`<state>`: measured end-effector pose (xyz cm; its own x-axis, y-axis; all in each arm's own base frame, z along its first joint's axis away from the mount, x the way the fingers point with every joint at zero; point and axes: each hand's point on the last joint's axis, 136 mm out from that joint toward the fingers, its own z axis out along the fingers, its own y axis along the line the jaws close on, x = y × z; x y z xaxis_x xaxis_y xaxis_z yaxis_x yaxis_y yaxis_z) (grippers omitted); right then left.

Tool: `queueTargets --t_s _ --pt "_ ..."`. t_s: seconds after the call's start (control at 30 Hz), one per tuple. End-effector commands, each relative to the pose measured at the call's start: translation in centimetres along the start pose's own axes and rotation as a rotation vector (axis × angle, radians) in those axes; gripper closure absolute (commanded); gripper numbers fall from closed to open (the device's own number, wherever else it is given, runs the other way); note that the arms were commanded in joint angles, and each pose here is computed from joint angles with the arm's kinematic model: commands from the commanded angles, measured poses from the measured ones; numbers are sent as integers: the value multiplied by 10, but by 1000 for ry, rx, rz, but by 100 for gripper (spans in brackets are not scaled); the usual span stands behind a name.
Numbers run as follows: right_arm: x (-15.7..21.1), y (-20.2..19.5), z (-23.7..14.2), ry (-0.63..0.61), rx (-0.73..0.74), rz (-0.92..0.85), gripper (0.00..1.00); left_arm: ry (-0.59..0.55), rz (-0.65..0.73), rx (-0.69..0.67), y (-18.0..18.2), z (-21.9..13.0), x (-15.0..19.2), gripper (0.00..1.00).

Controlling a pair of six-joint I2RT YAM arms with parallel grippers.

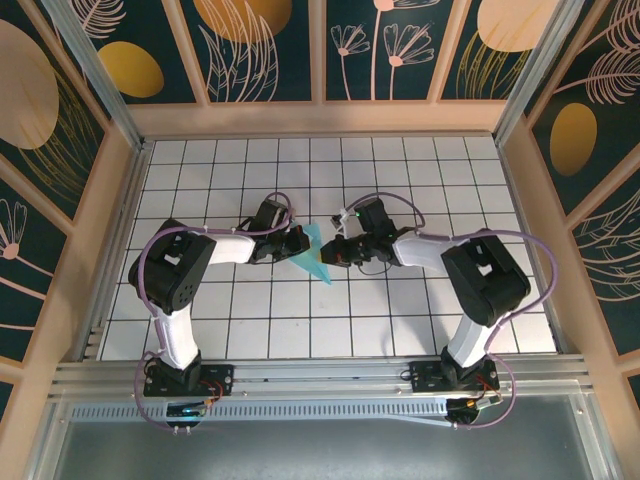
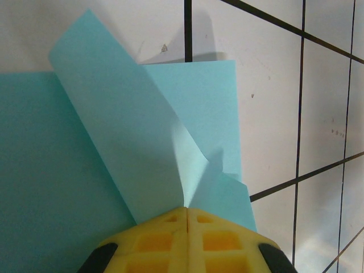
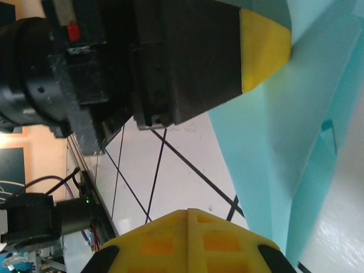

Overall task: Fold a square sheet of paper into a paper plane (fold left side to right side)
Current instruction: Fourth fold the wing at the center of the table.

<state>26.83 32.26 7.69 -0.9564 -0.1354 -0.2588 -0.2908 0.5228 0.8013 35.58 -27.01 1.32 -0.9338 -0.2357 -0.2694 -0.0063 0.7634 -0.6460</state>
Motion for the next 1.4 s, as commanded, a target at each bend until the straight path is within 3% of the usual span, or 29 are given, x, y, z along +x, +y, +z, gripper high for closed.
queueTargets --t_s 0.0,0.53,1.0,1.17,1.37 --pt "-13 -2 10 -36 17 5 100 42 -24 -132 38 7 17 100" --pt "-8 -37 32 6 140 38 100 46 -21 -131 37 6 18 100" --pt "21 -74 33 74 267 112 100 37 -16 -122 33 4 14 100" --pt "29 -87 31 99 325 132 100 1 6 -71 14 -4 2 100" --pt "34 -100 29 114 383 145 100 -112 62 61 -30 -38 -21 100"
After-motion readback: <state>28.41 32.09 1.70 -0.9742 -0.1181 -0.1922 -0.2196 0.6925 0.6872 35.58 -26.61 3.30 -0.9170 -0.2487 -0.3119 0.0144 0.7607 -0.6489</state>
